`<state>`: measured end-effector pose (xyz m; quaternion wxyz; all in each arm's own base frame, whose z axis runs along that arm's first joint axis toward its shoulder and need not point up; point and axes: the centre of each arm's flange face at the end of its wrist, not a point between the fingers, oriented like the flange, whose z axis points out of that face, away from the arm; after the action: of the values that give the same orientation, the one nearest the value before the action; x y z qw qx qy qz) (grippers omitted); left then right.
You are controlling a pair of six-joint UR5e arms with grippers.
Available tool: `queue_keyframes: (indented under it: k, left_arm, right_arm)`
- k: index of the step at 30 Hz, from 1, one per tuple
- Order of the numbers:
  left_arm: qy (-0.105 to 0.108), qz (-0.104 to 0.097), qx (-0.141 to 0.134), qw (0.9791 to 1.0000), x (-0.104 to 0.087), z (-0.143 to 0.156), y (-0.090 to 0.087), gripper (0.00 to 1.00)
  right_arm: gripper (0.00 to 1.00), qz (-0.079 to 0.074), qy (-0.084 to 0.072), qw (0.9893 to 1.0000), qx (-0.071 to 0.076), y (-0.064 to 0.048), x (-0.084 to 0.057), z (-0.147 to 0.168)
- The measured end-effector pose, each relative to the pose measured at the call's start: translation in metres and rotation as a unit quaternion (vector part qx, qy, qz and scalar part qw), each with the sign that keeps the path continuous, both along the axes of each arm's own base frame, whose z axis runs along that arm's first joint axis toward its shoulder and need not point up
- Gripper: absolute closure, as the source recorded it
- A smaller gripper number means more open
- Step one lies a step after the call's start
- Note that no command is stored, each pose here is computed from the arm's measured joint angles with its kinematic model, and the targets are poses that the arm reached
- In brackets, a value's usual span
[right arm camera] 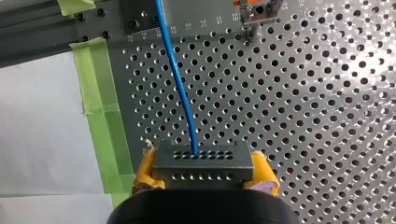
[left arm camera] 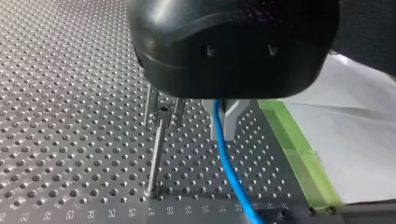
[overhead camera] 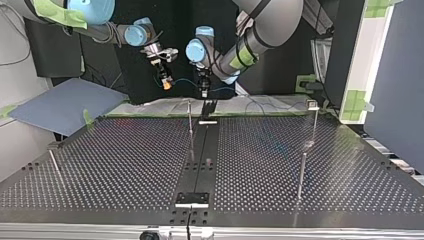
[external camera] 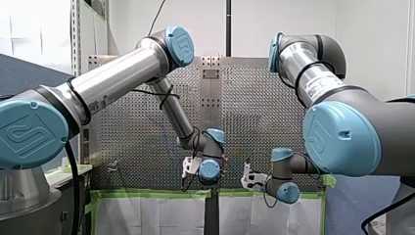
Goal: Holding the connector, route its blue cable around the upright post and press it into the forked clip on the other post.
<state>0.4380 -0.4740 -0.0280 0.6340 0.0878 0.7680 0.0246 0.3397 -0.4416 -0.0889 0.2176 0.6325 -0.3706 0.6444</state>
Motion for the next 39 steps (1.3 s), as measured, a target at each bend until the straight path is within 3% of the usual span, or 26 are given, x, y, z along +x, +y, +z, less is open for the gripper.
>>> queue_keyframes:
  k: [9, 18, 26, 33, 39]
  left_arm:
    - [0.001, 0.000, -0.007, 1.0000, -0.002, 0.000, -0.001, 1.00]
    - [0.002, -0.002, -0.002, 1.0000, -0.006, 0.000, -0.004, 1.00]
    - [0.001, -0.005, 0.002, 1.0000, -0.020, 0.000, -0.014, 1.00]
    - [-0.003, -0.014, 0.010, 0.9999, -0.038, -0.004, -0.020, 1.00]
    - [-0.013, -0.017, 0.000, 0.9998, -0.045, -0.007, -0.021, 1.00]
  right_arm:
    - [1.00, -0.005, 0.001, 1.0000, 0.002, 0.000, -0.001, 0.000]
    - [1.00, -0.029, 0.004, 0.9996, 0.004, -0.005, -0.008, -0.001]
    - [1.00, -0.044, 0.006, 0.9990, 0.006, -0.006, -0.011, -0.002]
    - [1.00, -0.049, 0.008, 0.9988, 0.008, -0.006, -0.011, -0.002]
    - [1.00, -0.055, 0.011, 0.9984, 0.007, -0.005, -0.011, -0.002]
